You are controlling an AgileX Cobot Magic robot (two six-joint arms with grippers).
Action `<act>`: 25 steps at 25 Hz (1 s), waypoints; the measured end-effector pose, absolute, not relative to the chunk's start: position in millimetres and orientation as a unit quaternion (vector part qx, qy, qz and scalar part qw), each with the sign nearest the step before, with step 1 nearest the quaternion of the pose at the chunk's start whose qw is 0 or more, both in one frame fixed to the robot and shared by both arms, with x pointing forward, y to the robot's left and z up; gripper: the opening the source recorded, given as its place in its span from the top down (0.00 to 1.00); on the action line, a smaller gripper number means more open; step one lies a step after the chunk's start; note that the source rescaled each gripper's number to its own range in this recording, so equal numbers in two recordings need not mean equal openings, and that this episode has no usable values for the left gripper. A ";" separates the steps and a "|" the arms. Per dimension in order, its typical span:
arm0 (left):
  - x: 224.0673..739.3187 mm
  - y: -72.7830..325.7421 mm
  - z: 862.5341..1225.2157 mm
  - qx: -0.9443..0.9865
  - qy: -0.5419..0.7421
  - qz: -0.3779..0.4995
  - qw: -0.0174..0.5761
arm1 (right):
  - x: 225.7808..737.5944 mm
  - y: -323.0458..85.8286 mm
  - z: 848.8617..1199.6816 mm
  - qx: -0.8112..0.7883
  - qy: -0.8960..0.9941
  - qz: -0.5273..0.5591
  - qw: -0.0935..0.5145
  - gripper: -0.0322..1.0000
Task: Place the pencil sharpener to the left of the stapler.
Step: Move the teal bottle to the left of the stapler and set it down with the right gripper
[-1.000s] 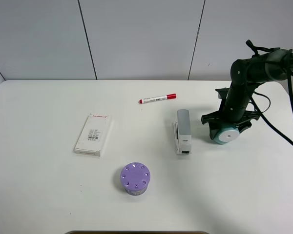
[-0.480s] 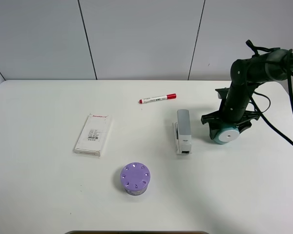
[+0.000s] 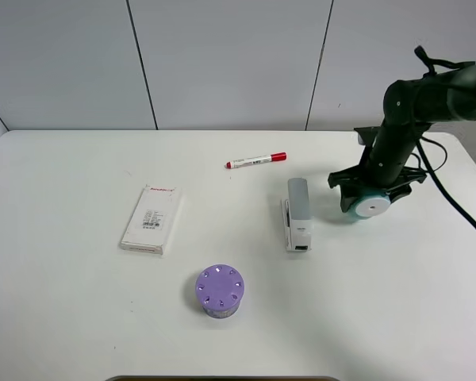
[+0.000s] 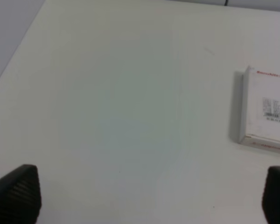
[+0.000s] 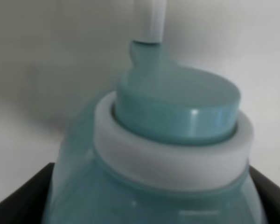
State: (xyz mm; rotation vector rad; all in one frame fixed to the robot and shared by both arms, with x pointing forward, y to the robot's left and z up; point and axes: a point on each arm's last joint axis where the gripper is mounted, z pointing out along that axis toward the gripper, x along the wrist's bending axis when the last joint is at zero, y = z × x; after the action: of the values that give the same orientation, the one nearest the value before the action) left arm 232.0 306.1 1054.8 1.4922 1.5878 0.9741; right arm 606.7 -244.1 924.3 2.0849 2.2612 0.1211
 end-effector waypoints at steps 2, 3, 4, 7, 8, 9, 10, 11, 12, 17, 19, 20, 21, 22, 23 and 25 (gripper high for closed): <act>232.0 306.1 1054.8 0.581 0.618 0.379 0.369 | 605.4 -244.3 938.7 0.676 0.733 0.054 0.044 0.96; 232.0 306.1 1054.8 0.581 0.618 0.379 0.369 | 604.7 -244.4 944.6 0.676 0.733 0.061 0.049 0.96; 232.0 306.1 1054.8 0.581 0.618 0.379 0.369 | 603.8 -244.5 951.3 0.675 0.733 0.068 0.055 0.96; 232.0 306.1 1054.8 0.581 0.618 0.379 0.369 | 600.5 -245.0 970.6 0.667 0.737 0.087 0.071 0.96; 232.0 306.1 1054.8 0.581 0.618 0.379 0.369 | 599.0 -244.7 977.4 0.664 0.738 0.096 0.075 0.96; 232.0 306.1 1054.8 0.581 0.618 0.379 0.369 | 597.4 -244.3 983.5 0.662 0.738 0.104 0.078 0.96; 232.0 306.1 1054.8 0.581 0.618 0.379 0.369 | 596.0 -244.0 988.8 0.660 0.738 0.111 0.080 0.96; 232.0 306.1 1054.8 0.581 0.618 0.379 0.369 | 594.4 -243.2 994.5 0.660 0.737 0.120 0.081 0.96; 232.0 306.1 1054.8 0.581 0.618 0.379 0.369 | 592.9 -241.9 999.5 0.656 0.739 0.129 0.081 0.96; 232.0 306.1 1054.8 0.581 0.618 0.379 0.369 | 585.0 -217.3 1011.3 0.624 0.762 0.161 0.069 0.96; 232.0 306.1 1054.8 0.581 0.618 0.379 0.369 | 580.6 -200.4 1011.5 0.605 0.776 0.166 0.062 0.96; 232.0 306.1 1054.8 0.581 0.618 0.379 0.369 | 577.9 -191.1 1011.3 0.594 0.784 0.168 0.060 0.96; 232.0 306.1 1054.8 0.581 0.618 0.379 0.369 | 575.1 -182.1 1011.4 0.583 0.793 0.170 0.058 0.96; 232.0 306.1 1054.8 0.581 0.618 0.379 0.369 | 572.7 -174.8 1011.5 0.574 0.798 0.172 0.056 0.96; 232.0 306.1 1054.8 0.581 0.618 0.379 0.369 | 570.3 -168.0 1011.6 0.563 0.806 0.174 0.055 0.96; 232.0 306.1 1054.8 0.581 0.618 0.379 0.369 | 565.5 -153.2 1012.1 0.544 0.817 0.181 0.056 0.96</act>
State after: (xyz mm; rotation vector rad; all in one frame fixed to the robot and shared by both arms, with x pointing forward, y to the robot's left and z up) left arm 232.0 306.1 1054.8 1.4922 1.5878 0.9741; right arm 565.5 -153.2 1012.1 1.6515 2.4788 0.5503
